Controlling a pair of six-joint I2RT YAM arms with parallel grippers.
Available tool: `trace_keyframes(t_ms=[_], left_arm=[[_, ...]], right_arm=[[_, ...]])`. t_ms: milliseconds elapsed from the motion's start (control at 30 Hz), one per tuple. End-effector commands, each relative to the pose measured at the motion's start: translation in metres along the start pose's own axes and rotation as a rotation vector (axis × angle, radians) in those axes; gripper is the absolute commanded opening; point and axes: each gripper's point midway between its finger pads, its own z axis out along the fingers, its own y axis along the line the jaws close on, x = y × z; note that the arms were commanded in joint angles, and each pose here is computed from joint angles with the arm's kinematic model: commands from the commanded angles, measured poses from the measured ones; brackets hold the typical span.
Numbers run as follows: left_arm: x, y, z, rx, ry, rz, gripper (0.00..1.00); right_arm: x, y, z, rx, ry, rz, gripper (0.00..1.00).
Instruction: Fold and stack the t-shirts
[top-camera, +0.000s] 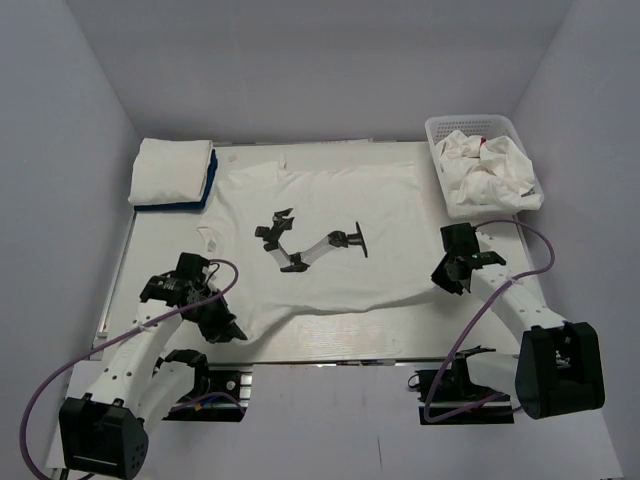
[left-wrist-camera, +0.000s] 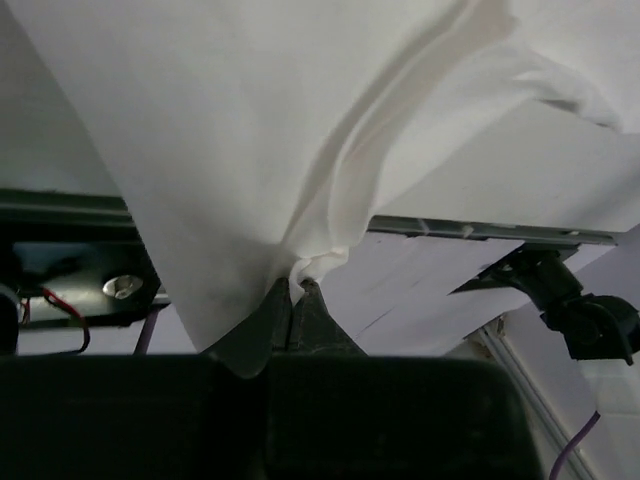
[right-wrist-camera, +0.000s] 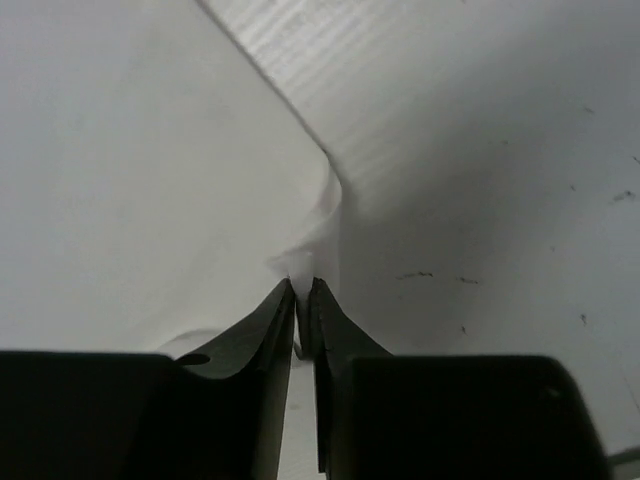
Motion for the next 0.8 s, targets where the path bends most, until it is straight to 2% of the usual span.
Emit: trace_keyframes(t_ms=[0,67,100,133,167,200,267,333,400,467,500,567,600,667,733,767], left_arm=[[0.021,0.010,0.001,-0.029,0.081,-0.069,0.08],[0.029,0.013,-0.002,-0.036,0.107,-0.080,0.38],[0.028,0.009,-0.008,-0.028,0.100,-0.058,0.66],[0.029,0.007,-0.011,-0.022,0.107,-0.050,0.98],[0.029,0.006,-0.014,-0.021,0.106,-0.049,1.00],[0.028,0.002,-0.018,-0.018,0.103,-0.047,1.00],[0.017,-0.008,-0.018,-0.002,0.100,-0.019,1.00],[-0.007,-0.026,-0.027,0.012,0.033,0.038,1.00],[-0.043,-0.052,-0.043,0.027,-0.082,0.108,1.00],[-0.074,-0.062,-0.045,-0.031,-0.137,0.143,1.00],[-0.103,-0.077,-0.049,-0.031,-0.222,0.171,1.00],[-0.129,-0.093,-0.052,-0.011,-0.290,0.167,1.00],[-0.149,-0.104,-0.049,0.026,-0.341,0.176,1.00],[-0.173,-0.111,-0.032,0.008,-0.352,0.153,1.00],[-0.204,-0.120,-0.022,-0.003,-0.418,0.156,1.00],[-0.220,-0.123,-0.007,-0.029,-0.407,0.133,1.00]], right_arm=[[0.022,-0.035,-0.005,0.162,0.052,0.085,0.19],[0.029,-0.043,-0.010,0.209,0.072,0.143,0.27],[0.027,-0.044,-0.012,0.215,0.065,0.167,0.44],[0.026,-0.049,-0.017,0.239,0.056,0.168,0.56],[0.024,-0.051,-0.019,0.252,0.046,0.184,0.69],[0.015,-0.047,-0.023,0.237,0.020,0.187,0.89],[-0.003,-0.041,-0.030,0.222,-0.033,0.190,0.90],[-0.027,-0.020,-0.039,0.143,-0.088,0.188,0.90],[-0.043,0.007,-0.044,0.009,-0.114,0.120,0.90],[-0.049,0.034,-0.053,-0.116,-0.104,0.066,0.90],[-0.063,0.052,-0.055,-0.201,-0.156,0.035,0.90],[-0.071,0.072,-0.056,-0.289,-0.193,-0.027,0.90],[-0.069,0.090,-0.058,-0.380,-0.185,-0.101,0.90],[-0.058,0.114,-0.052,-0.459,-0.123,-0.152,0.90],[-0.065,0.135,-0.056,-0.510,-0.151,-0.225,0.90],[-0.068,0.149,-0.044,-0.497,-0.124,-0.245,0.90]])
